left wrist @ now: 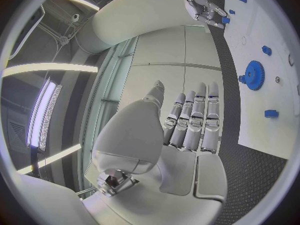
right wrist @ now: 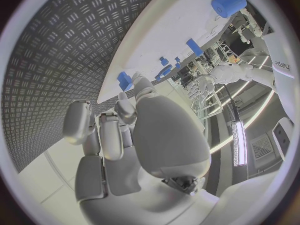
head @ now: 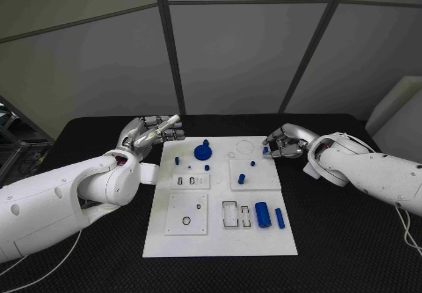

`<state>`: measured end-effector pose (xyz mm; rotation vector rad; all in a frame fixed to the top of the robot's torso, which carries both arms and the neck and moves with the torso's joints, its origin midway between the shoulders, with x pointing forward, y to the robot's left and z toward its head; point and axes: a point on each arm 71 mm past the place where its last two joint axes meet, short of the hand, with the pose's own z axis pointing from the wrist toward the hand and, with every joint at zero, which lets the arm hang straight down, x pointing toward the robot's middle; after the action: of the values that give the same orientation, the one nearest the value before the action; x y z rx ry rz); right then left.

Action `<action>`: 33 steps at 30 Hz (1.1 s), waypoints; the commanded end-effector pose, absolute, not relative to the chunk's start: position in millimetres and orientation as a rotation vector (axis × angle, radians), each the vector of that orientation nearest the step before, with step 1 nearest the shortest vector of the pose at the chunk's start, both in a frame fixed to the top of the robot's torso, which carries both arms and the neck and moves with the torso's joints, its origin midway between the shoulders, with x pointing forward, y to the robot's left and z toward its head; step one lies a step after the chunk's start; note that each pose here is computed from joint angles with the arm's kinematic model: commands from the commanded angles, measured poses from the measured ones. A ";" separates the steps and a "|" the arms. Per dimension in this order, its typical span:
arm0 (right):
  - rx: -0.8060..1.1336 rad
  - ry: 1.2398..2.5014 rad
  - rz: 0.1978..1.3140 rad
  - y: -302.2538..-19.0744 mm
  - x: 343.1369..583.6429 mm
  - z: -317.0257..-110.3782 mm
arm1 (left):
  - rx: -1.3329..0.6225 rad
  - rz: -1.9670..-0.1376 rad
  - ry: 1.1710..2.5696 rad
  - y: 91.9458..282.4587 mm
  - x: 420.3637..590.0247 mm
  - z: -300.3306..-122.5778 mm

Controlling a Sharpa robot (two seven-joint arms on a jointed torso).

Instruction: Assemble the parts on the task board

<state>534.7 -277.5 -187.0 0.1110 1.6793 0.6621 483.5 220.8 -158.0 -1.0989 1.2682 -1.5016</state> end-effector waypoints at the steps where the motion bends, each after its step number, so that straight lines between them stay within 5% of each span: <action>1: 0.095 1.697 0.660 -275.8 534.6 -189.0 | -1.082 -1.519 1.266 219.2 483.6 -156.2; 33: 0.104 1.658 0.645 -275.3 536.7 -192.4 | -1.084 -1.516 1.266 220.1 483.7 -156.8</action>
<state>536.2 -275.6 -195.6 0.1074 1.6962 0.6451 483.8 221.3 -158.6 -1.1000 1.2682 -1.4999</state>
